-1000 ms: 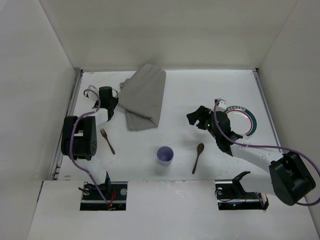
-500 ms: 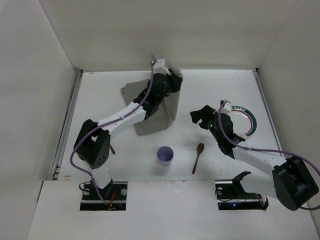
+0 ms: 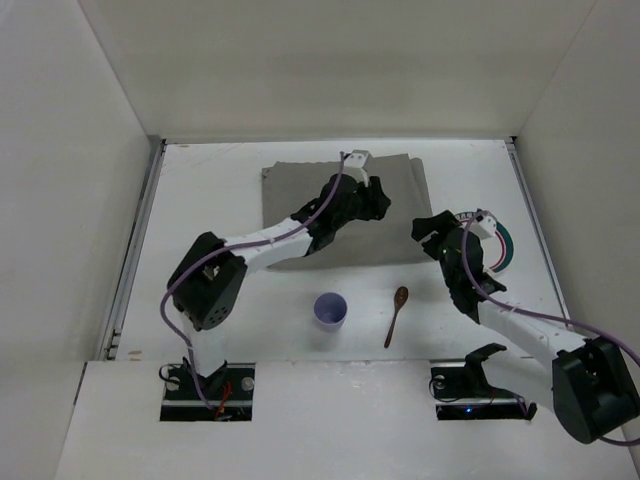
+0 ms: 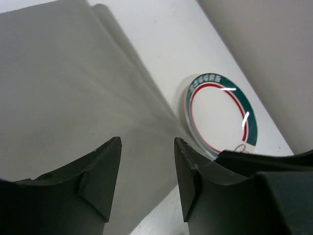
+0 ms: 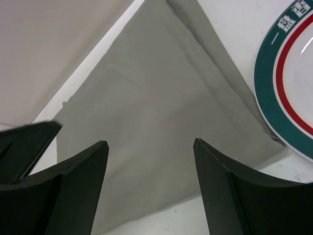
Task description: Set the dinner table for one person
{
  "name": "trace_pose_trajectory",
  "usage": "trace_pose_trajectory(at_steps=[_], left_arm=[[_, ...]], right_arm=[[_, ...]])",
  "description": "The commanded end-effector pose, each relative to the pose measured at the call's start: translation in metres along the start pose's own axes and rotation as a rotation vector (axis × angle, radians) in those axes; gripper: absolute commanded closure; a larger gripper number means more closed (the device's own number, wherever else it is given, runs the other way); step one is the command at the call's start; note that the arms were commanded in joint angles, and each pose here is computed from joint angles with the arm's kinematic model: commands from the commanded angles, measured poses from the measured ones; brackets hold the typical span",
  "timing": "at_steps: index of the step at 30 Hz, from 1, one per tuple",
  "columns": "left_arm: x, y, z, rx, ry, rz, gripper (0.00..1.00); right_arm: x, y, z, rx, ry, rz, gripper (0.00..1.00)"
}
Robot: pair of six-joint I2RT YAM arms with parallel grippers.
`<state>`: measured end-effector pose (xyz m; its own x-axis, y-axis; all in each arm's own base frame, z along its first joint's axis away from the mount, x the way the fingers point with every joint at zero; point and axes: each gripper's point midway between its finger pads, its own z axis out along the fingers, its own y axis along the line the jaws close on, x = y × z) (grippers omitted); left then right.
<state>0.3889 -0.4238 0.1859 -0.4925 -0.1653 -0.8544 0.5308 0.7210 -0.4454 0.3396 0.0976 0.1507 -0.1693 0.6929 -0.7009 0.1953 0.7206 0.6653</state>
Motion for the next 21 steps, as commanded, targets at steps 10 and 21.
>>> trace_pose_trajectory(at_steps=[10,21], left_arm=[[0.009,0.178,-0.176,-0.618,-0.261,-0.252,0.55],[0.088,0.247,-0.266,-0.884,-0.139,-0.32,0.48]], right_arm=[[0.024,-0.014,0.021,0.111,0.092,-0.04,0.28],[0.019,0.004,0.016,0.049,0.067,-0.035,0.63]])
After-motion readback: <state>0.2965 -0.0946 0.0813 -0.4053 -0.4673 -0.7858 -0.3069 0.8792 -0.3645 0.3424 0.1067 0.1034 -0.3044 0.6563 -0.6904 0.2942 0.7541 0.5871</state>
